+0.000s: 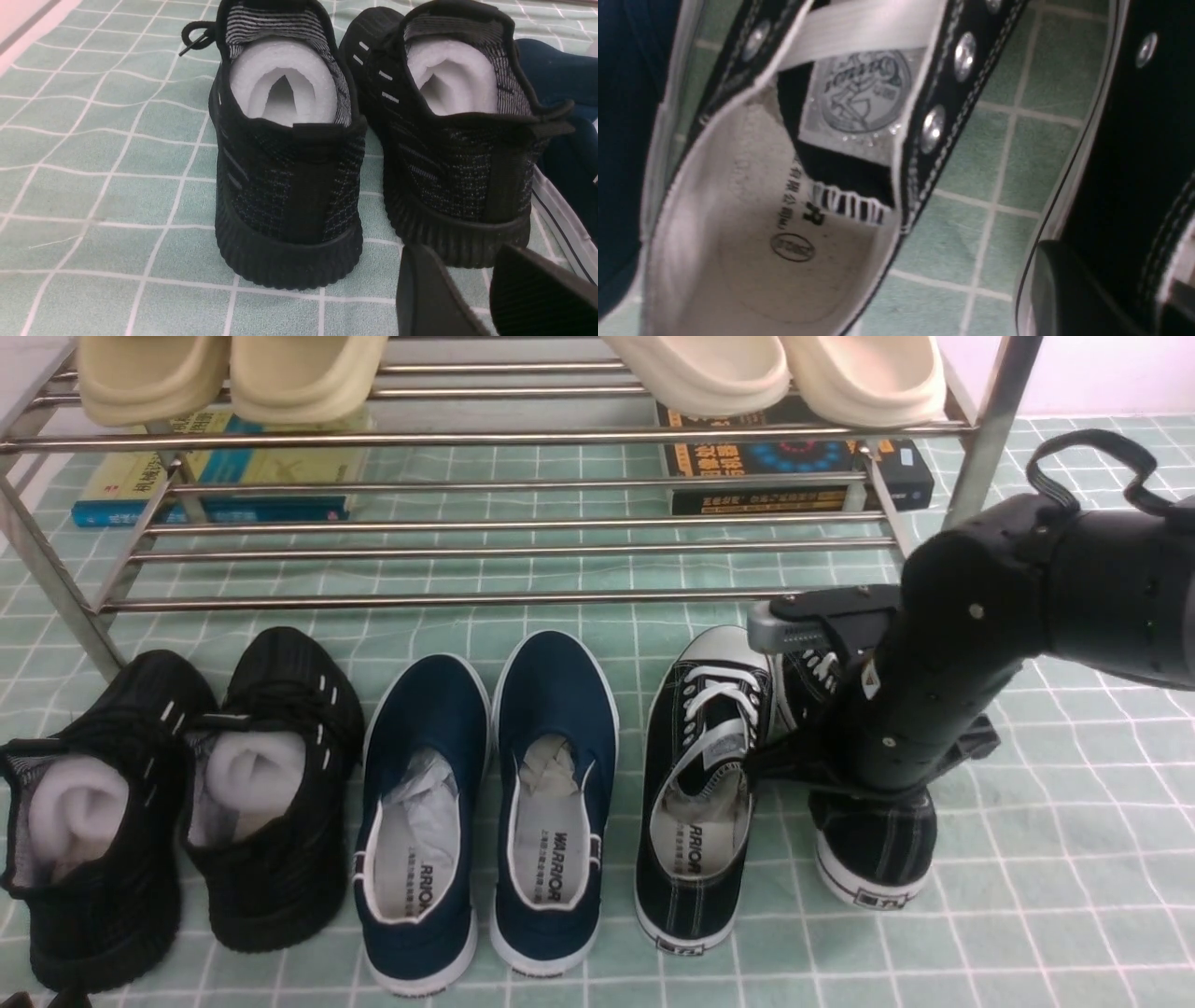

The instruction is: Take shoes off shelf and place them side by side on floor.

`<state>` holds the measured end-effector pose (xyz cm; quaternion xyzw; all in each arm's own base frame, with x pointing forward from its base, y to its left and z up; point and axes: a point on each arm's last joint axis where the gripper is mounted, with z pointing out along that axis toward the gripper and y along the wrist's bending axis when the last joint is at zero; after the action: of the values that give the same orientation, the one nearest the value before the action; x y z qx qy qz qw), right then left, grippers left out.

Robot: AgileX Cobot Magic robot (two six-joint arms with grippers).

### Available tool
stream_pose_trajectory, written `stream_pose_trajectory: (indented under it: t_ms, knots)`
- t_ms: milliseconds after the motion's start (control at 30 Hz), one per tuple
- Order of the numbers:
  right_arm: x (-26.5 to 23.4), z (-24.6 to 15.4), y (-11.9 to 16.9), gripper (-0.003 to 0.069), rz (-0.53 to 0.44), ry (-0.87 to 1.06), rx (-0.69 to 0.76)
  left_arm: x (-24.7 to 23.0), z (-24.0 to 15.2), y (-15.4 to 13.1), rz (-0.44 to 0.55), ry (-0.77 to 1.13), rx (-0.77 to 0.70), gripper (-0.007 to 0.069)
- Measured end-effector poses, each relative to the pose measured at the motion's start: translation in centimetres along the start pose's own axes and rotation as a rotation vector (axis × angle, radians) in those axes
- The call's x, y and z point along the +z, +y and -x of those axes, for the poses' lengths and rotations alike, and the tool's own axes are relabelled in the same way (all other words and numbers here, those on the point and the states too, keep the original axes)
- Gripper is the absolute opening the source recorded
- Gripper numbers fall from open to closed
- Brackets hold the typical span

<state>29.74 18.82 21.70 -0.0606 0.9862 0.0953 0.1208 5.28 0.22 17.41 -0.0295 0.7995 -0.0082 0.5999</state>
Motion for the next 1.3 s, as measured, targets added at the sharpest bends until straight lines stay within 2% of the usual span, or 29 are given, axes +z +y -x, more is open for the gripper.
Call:
stream_pose_trajectory:
  t_ms: [33, 67, 167, 233, 267, 300, 400, 533, 600, 633, 667, 700, 800, 833, 867, 933, 967, 1033, 1067, 1100, 1233, 1300]
  knots:
    - [-0.2, 0.0, 0.2, 0.0172, 0.021, 0.010, 0.024, 0.0, 0.0, 0.0, 0.000, 0.000, 0.000, 0.0239]
    - [-0.2, 0.0, 0.3, 0.0181, 0.024, 0.012, 0.027, 0.0, 0.0, 0.0, 0.000, 0.000, 0.000, 0.0239]
    - [-1.5, 0.0, 0.9, 0.0317, 0.060, 0.058, 0.019, 0.0, 0.0, 0.0, 0.000, 0.000, 0.000, 0.0239]
    - [-3.1, 0.0, 1.2, 0.0355, 0.071, 0.097, -0.064, 0.0, 0.0, 0.0, 0.000, 0.000, 0.000, 0.0239]
    - [-3.2, -0.1, 1.2, 0.0357, 0.070, 0.103, -0.074, 0.0, 0.0, 0.0, 0.000, 0.000, 0.000, 0.0239]
    - [-5.3, -0.4, 1.3, 0.0358, 0.073, 0.138, -0.148, 0.0, 0.0, 0.0, 0.000, 0.000, 0.000, 0.0239]
    - [-8.1, -0.8, 1.2, 0.0321, 0.084, 0.118, -0.236, 0.0, 0.0, 0.0, 0.000, 0.000, 0.000, 0.0239]
    - [-14.3, -3.4, 0.3, 0.0129, 0.110, -0.023, -0.351, 0.0, 0.0, 0.0, 0.000, 0.000, 0.000, 0.0239]
    - [-15.6, -4.7, -0.3, 0.0077, 0.116, -0.046, -0.362, 0.0, 0.0, 0.0, 0.000, 0.000, 0.000, 0.0239]
    - [-17.0, -6.3, -1.0, 0.0020, 0.124, -0.085, -0.374, 0.0, 0.0, 0.0, 0.000, 0.000, 0.000, 0.0239]
    - [-17.4, -6.9, -1.2, 0.0003, 0.126, -0.094, -0.376, 0.0, 0.0, 0.0, 0.000, 0.000, 0.000, 0.0239]
    - [-18.6, -9.0, -2.1, -0.0013, 0.134, -0.128, -0.383, 0.0, 0.0, 0.0, 0.000, 0.000, 0.000, 0.0239]
    - [-19.8, -12.1, -3.5, -0.0015, 0.152, -0.205, -0.388, 0.0, 0.0, 0.0, 0.000, 0.000, 0.000, 0.0239]
    - [-20.1, -14.6, -4.7, -0.0015, 0.174, -0.304, -0.384, 0.0, 0.0, 0.0, 0.000, 0.000, 0.000, 0.0239]
    - [-20.1, -14.8, -4.8, -0.0015, 0.177, -0.318, -0.384, 0.0, 0.0, 0.0, 0.000, 0.000, 0.000, 0.0239]
    - [-19.3, -18.0, -6.5, -0.0015, 0.221, -0.516, -0.369, 0.0, 0.0, 0.0, 0.000, 0.000, 0.000, 0.0239]
    - [-18.9, -18.2, -6.6, -0.0015, 0.224, -0.537, -0.365, 0.0, 0.0, 0.0, 0.000, 0.000, 0.000, 0.0239]
    - [-17.5, -20.5, -8.0, -0.0015, 0.269, -0.755, -0.343, 0.0, 0.0, 0.0, 0.000, 0.000, 0.000, 0.0239]
    - [-17.2, -20.9, -8.3, -0.0015, 0.269, -0.754, -0.343, 0.0, 0.0, 0.0, 0.000, 0.000, 0.000, 0.0239]
    - [-15.8, -22.2, -9.2, -0.0015, 0.300, -0.914, -0.324, 0.0, 0.0, 0.0, 0.000, 0.000, 0.000, 0.0239]
    - [-14.0, -24.0, -10.4, -0.0015, 0.343, -1.122, -0.297, 0.0, 0.0, 0.0, 0.000, 0.000, 0.000, 0.0239]
    - [-13.7, -24.2, -10.6, -0.0015, 0.349, -1.152, -0.293, 0.0, 0.0, 0.0, 0.000, 0.000, 0.000, 0.0239]
